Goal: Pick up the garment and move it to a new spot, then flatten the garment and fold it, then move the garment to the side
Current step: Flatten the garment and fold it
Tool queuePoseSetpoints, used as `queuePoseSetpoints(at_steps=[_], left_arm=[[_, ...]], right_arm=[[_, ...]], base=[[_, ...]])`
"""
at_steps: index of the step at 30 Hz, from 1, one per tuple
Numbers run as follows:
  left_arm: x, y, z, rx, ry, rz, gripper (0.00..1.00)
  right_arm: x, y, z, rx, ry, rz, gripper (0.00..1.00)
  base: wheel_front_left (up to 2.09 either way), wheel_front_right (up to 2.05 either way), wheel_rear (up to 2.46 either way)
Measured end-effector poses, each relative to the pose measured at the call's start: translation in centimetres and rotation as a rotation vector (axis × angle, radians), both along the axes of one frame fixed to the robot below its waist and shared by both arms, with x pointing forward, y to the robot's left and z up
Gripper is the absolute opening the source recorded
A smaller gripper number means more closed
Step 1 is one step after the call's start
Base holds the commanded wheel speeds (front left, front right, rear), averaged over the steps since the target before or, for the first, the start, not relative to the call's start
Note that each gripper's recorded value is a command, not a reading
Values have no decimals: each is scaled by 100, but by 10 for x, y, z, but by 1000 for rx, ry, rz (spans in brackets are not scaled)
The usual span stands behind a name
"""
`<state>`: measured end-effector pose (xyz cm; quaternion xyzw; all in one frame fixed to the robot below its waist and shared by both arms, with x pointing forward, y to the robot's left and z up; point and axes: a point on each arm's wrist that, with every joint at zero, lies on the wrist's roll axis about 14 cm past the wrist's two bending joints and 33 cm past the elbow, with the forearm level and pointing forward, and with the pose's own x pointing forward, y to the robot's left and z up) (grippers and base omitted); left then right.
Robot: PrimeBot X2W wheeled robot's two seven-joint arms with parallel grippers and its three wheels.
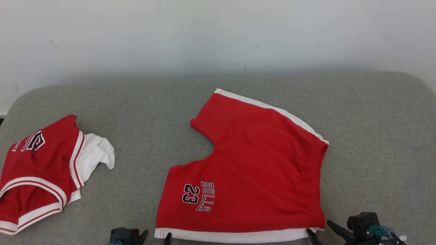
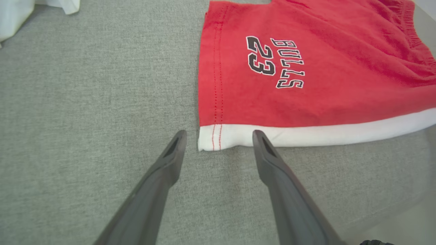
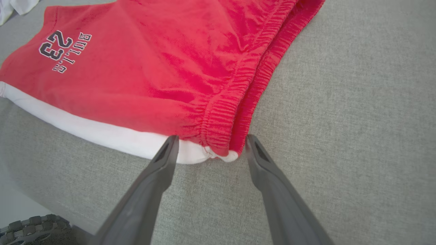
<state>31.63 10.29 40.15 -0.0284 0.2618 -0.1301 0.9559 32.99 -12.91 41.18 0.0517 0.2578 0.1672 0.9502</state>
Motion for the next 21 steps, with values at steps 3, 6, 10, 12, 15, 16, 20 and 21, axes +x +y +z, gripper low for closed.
queuePoseSetpoints(at_steps=[3, 6, 10, 12, 15, 16, 20, 21], left_arm=[[5, 2, -3, 8, 15, 0, 100], [8, 2, -6, 13, 33, -5, 100], [7, 2, -15, 21, 72, -8, 100], [7, 1, -18, 16, 82, -7, 100], [8, -2, -20, 9, 91, -16, 100], [8, -3, -20, 7, 95, -18, 80], [9, -4, -24, 13, 106, -22, 0], [10, -4, -23, 13, 104, -23, 0]], right_arm=[[-3, 1, -9, -11, 40, 9, 100], [-3, 4, -15, -16, 68, 22, 100], [5, 10, -11, -14, 64, 35, 100], [4, 11, -13, -14, 75, 41, 100], [3, 13, -17, -18, 90, 48, 100], [3, 13, -17, -19, 93, 49, 91], [1, 14, -21, -23, 110, 59, 0], [0, 15, -21, -22, 112, 60, 0]], base=[[0, 0, 0], [0, 0, 0], [0, 0, 0], [0, 0, 0], [0, 0, 0], [0, 0, 0], [0, 0, 0], [0, 0, 0]])
